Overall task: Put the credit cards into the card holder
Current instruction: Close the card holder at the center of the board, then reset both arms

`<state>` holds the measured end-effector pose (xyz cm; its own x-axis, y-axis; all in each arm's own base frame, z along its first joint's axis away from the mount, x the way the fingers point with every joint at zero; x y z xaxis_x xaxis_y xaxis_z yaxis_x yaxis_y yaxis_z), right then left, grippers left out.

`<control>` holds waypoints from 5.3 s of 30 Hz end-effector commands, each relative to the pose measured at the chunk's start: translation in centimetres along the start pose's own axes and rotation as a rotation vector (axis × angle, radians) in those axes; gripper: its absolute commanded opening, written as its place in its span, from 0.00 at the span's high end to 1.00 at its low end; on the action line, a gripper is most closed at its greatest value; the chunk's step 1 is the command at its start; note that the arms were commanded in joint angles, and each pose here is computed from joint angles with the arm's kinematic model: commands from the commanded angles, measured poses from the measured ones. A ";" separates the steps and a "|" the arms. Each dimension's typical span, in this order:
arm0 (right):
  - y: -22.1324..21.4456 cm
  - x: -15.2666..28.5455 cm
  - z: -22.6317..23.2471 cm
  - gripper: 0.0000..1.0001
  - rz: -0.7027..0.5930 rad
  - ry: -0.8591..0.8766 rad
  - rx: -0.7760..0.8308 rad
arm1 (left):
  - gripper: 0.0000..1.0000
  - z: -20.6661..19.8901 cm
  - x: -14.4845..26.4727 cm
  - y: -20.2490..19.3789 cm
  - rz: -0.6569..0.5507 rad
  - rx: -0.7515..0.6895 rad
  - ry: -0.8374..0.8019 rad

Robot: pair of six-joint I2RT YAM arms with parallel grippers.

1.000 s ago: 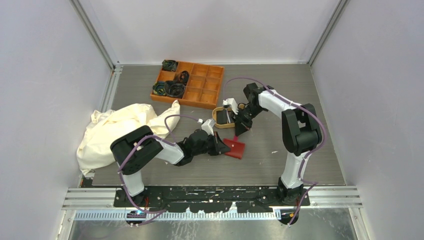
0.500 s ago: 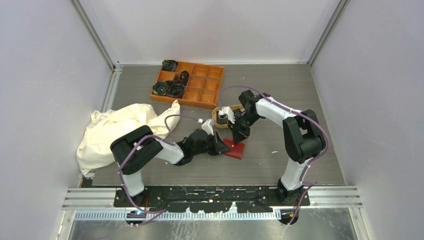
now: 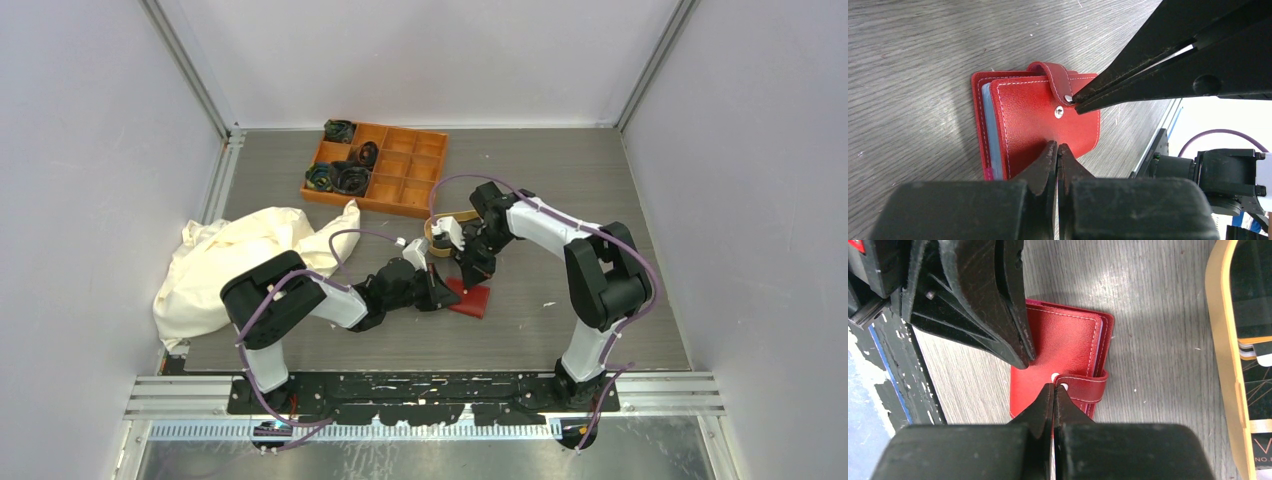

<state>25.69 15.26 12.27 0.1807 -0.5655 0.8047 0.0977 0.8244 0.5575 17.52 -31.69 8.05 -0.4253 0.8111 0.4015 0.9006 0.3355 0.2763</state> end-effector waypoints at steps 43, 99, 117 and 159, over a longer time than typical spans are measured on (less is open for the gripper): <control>0.5 -1.8 2.9 0.99 0.143 0.062 0.111 | 1.00 0.9 0.4 -0.2 0.009 -0.025 0.023; 1.7 2.9 3.2 0.65 -0.087 -0.119 0.151 | 0.98 -2.2 9.0 0.8 -0.085 -0.126 -0.014; 1.4 -1.0 1.8 0.83 0.134 -0.192 0.161 | 0.97 -1.2 9.4 0.2 -0.071 -0.120 -0.014; 7.7 29.1 13.2 0.01 -0.828 -0.942 -0.381 | 0.02 -15.5 32.1 8.0 -0.444 -0.441 0.018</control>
<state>20.87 3.81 40.04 -0.8078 -0.5288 0.2606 0.1466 0.2480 0.9576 10.52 -12.13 37.52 -0.7356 0.6755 0.0508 0.5124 0.5058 0.6939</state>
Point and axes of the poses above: each gripper's point midway between its finger pads, its own x axis back along the fingers, its own z axis along the line the jaws close on, y = z × x, the point moved 9 cm from there along x, back along the fingers, and after that the axes turned 14 degrees about x, right-handed, at the moved point
